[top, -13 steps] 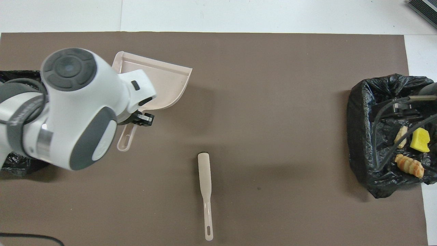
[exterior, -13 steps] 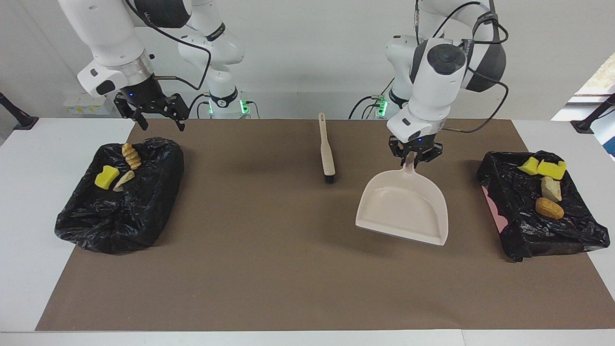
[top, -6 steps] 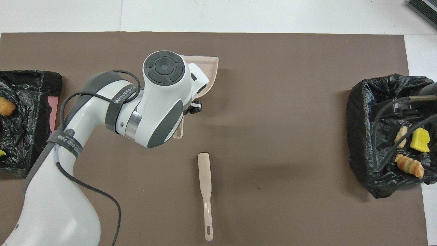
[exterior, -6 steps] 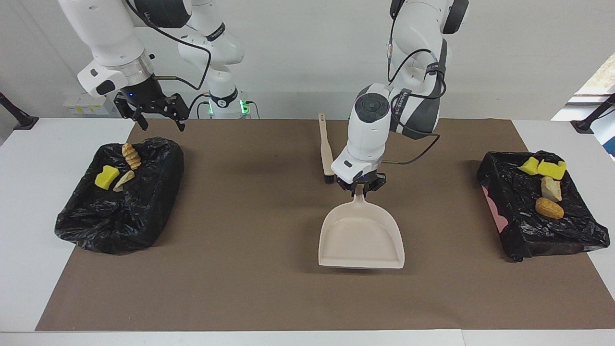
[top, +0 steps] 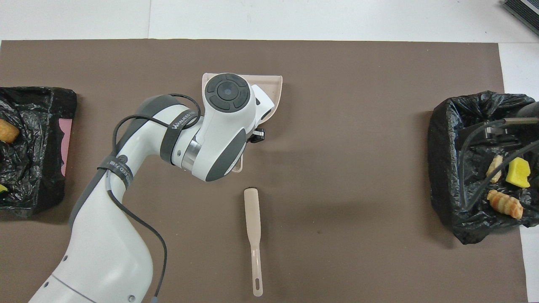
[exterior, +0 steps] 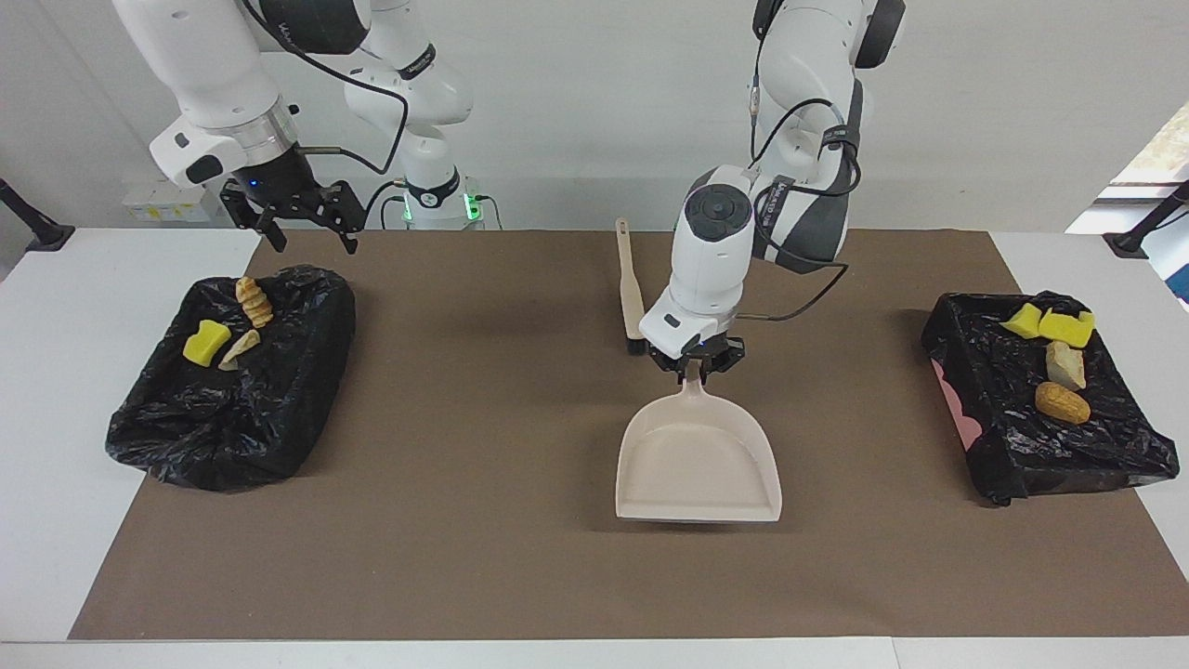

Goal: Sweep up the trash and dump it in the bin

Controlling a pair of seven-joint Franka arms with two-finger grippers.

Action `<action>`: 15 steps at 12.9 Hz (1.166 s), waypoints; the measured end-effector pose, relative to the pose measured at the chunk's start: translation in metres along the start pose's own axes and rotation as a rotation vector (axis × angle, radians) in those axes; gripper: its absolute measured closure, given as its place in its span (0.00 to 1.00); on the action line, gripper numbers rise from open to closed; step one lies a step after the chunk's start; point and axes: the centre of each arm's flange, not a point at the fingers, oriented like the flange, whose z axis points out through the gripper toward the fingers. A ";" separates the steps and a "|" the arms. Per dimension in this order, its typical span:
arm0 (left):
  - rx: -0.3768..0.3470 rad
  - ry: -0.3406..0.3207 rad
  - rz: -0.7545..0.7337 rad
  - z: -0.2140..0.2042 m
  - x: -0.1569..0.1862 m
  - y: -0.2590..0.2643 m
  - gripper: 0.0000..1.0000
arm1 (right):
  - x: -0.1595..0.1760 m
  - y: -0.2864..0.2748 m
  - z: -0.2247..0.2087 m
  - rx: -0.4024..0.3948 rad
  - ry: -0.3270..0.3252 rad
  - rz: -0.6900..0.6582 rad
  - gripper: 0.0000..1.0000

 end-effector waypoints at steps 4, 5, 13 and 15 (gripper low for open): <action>-0.022 -0.018 -0.015 0.008 0.001 0.003 0.69 | 0.000 0.000 0.000 0.000 0.000 0.000 0.00; -0.022 -0.020 -0.015 0.009 0.001 0.003 0.68 | 0.000 0.000 0.000 0.000 0.000 0.000 0.00; -0.025 0.009 -0.039 -0.018 0.001 -0.012 0.01 | 0.000 0.000 0.000 0.000 0.000 0.000 0.00; -0.033 0.041 -0.082 -0.055 -0.005 -0.048 0.00 | 0.000 0.000 0.000 0.000 0.000 0.000 0.00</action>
